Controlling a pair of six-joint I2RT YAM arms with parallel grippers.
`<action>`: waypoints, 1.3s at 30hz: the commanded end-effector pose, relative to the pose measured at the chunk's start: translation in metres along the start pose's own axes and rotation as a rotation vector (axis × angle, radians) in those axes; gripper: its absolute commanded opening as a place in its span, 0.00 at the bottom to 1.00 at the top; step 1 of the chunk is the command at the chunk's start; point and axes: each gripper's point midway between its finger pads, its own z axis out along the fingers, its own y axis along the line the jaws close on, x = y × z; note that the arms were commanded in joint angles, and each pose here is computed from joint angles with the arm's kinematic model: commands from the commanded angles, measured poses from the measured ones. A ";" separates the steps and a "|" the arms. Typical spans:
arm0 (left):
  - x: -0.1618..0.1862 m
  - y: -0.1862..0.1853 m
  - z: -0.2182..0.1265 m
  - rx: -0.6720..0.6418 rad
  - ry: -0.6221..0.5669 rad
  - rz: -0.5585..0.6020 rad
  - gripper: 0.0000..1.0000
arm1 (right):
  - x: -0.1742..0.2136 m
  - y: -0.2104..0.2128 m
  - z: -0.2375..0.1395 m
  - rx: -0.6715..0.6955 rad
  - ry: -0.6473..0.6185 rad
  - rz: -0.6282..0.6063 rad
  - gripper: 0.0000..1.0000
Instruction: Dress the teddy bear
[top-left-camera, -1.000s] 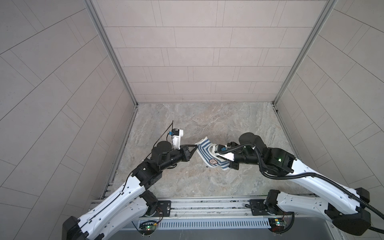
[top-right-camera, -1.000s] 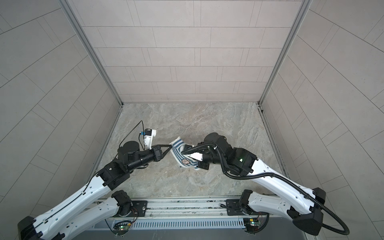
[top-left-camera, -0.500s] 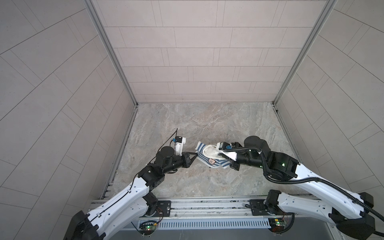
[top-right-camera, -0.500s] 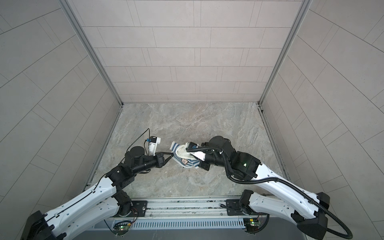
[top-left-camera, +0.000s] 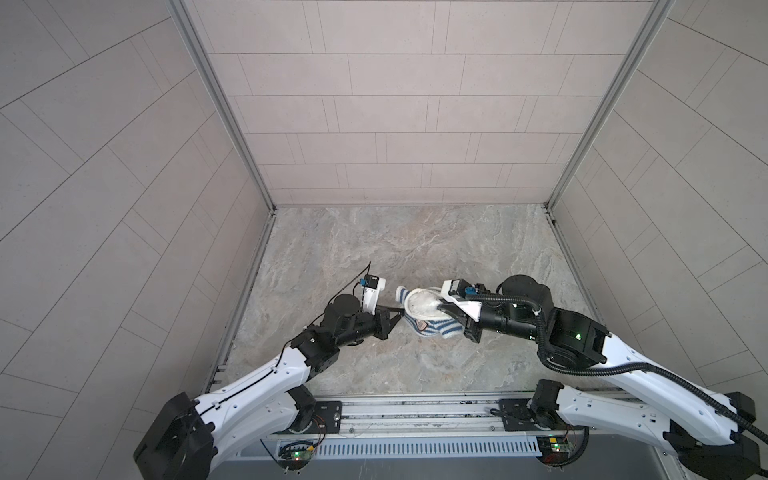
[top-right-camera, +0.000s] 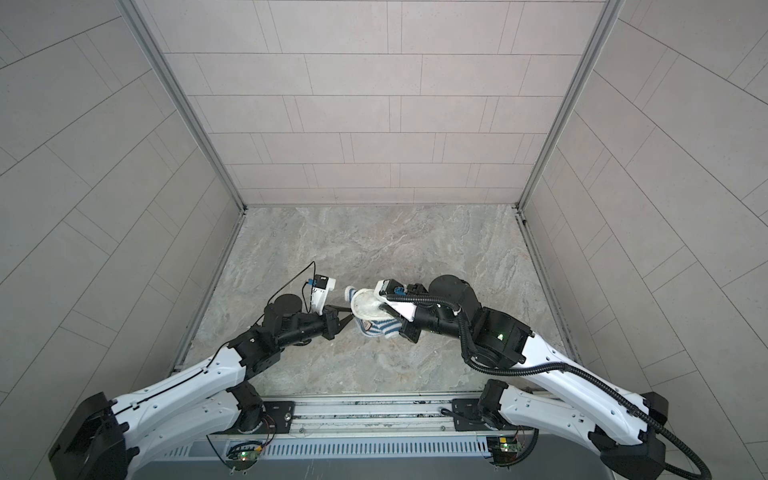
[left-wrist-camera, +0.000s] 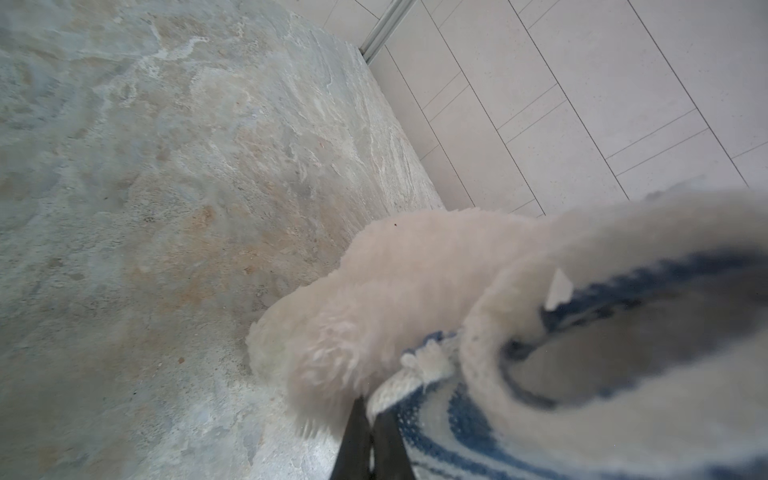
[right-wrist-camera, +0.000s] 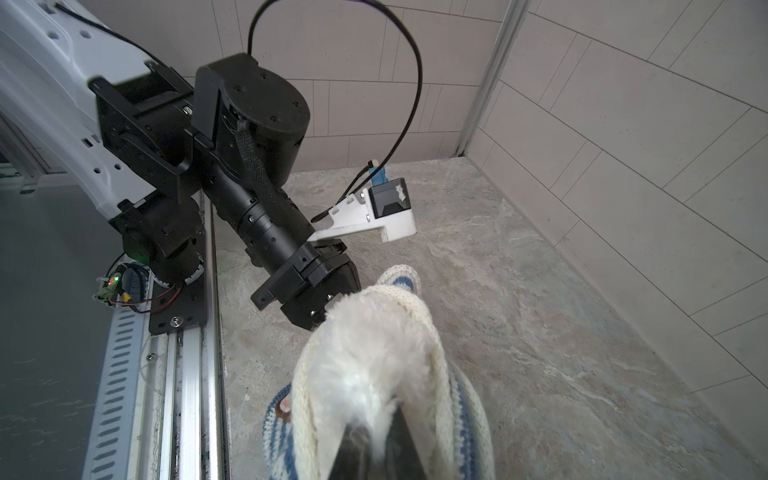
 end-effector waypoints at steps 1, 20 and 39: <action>0.009 -0.024 -0.003 0.049 -0.013 0.134 0.00 | -0.065 0.001 -0.024 0.000 -0.249 -0.042 0.00; 0.029 0.026 -0.004 -0.142 -0.014 0.121 0.00 | -0.095 -0.005 -0.066 0.061 -0.381 -0.061 0.00; -0.002 -0.049 -0.062 0.005 -0.133 0.401 0.30 | -0.053 0.010 -0.039 -0.048 -0.083 -0.149 0.00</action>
